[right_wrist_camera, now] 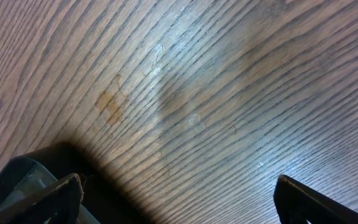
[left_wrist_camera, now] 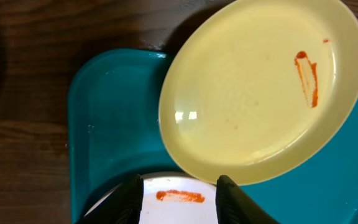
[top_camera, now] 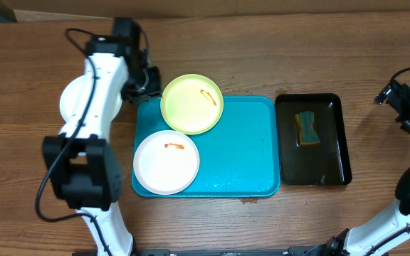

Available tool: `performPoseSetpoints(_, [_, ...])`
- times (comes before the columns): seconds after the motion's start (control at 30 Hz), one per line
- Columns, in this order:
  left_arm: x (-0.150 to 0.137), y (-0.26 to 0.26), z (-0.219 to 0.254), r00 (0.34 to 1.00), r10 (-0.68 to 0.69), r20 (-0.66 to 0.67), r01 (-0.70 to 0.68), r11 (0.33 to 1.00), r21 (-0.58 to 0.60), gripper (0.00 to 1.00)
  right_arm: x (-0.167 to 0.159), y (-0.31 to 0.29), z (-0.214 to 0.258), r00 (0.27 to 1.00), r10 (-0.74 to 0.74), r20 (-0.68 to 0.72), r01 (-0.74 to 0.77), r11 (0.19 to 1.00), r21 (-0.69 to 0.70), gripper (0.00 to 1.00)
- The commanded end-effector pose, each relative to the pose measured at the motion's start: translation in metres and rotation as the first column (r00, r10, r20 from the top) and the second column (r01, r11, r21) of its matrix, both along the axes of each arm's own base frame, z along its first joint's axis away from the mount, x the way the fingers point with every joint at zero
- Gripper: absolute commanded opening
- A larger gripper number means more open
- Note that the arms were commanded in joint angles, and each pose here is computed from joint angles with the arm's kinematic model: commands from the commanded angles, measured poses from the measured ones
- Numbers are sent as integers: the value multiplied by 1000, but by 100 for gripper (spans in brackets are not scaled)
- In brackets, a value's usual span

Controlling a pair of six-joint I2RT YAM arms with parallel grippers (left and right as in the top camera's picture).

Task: Clean dirty plates on tray and stack at the side
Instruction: 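Move left gripper back over the tray to the yellow plate's rim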

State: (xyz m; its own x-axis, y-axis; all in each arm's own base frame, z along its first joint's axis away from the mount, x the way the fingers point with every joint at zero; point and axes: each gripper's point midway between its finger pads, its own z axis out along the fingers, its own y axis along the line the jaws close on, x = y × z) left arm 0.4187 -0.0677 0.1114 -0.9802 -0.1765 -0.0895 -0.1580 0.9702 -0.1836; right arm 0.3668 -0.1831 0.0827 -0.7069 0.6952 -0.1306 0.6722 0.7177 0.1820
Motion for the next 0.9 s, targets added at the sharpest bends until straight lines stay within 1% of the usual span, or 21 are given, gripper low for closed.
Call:
performPoseSetpoints(0.0, [2, -5, -30, 999, -9, -44, 11, 998, 55, 42, 3, -4, 13, 999, -7, 31, 8, 1000, -19, 100])
performPoseSetpoints(0.13, [0, -10, -49, 996, -3, -91, 8, 998, 57, 42, 3, -4, 13, 999, -7, 31, 8, 1000, -20, 100])
performPoseSetpoints(0.3, [-2, -8, -76, 989, 1, -148, 9, 998, 67, 39, 3, -4, 13, 999, -7, 31, 8, 1000, -20, 100])
performPoseSetpoints(0.4, [1, -7, -80, 990, 2, -144, 8, 998, 69, 38, 3, -4, 13, 999, -7, 32, 8, 1000, -20, 100])
performPoseSetpoints(0.47, [4, -8, -80, 992, 2, -129, 7, 998, 66, 33, 3, -4, 13, 999, -7, 31, 8, 1000, -20, 100])
performPoseSetpoints(0.57, [8, -12, -80, 994, -6, -114, 14, 998, 65, 32, 3, -4, 13, 999, -7, 31, 8, 1000, -20, 100])
performPoseSetpoints(0.67, [7, -13, -81, 994, -11, -113, 19, 997, 69, 29, 3, -4, 13, 999, -7, 31, 8, 1000, -20, 100])
performPoseSetpoints(0.87, [2, -13, -86, 991, -13, -131, 23, 997, 74, 28, 3, -4, 13, 999, -7, 31, 8, 1000, -20, 100])
